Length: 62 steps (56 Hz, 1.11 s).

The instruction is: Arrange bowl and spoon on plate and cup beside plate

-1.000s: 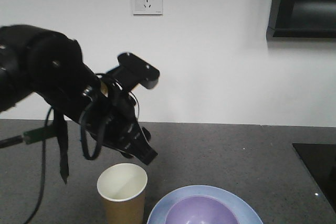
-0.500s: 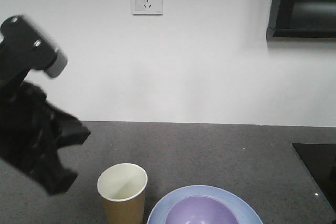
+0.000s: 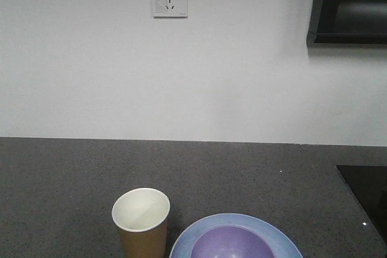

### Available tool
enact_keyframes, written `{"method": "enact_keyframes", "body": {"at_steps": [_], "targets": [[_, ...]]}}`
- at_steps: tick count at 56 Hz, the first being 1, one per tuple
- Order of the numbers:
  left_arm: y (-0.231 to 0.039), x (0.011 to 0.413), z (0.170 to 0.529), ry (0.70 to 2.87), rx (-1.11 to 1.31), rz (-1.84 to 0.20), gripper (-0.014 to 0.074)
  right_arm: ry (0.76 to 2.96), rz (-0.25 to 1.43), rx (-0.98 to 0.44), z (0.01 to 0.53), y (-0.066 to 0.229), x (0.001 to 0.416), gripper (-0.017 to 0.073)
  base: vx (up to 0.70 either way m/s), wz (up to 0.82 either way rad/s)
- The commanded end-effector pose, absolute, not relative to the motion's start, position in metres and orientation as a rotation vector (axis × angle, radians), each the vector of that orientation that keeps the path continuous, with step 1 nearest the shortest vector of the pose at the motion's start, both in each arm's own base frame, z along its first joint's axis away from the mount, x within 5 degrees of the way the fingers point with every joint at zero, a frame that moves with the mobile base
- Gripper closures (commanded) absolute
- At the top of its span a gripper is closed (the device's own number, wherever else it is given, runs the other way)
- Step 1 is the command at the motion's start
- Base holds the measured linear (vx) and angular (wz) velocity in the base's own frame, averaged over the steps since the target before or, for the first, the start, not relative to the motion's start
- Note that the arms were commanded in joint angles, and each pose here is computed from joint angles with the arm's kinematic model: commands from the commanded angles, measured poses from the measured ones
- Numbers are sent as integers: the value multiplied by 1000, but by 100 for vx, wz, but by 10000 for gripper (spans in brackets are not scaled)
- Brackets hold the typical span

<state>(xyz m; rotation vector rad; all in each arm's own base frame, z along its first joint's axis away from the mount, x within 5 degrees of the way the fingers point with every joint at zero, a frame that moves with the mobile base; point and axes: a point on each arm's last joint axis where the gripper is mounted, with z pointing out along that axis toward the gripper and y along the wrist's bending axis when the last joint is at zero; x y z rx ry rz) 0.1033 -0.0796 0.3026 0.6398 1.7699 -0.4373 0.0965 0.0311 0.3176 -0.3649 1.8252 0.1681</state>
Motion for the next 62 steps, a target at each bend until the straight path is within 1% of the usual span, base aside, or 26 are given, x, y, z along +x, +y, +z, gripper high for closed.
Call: {"method": "enact_keyframes", "body": {"at_steps": [1, 31, 36, 40, 47, 55, 62], "targets": [[-80, 104, 318, 1674, 583, -472, 600, 1715, 157, -348, 334, 31, 98, 568, 0, 0], [-80, 105, 317, 1683, 587, -470, 600, 1715, 157, -348, 334, 31, 98, 568, 0, 0], [-79, 103, 311, 1675, 594, -456, 600, 1715, 157, -348, 334, 31, 98, 568, 0, 0], [-71, 101, 305, 1652, 572, -411, 600, 1715, 157, -348, 334, 31, 98, 568, 0, 0], [-48, 95, 286, 1630, 439, -309, 600, 1715, 157, -348, 334, 31, 98, 568, 0, 0], [-24, 80, 249, 1618, 287, -184, 600, 1715, 157, -348, 334, 31, 98, 568, 0, 0], [-15, 67, 223, 1541, 211, -132, 600, 1715, 157, -348, 334, 31, 98, 568, 0, 0]]}}
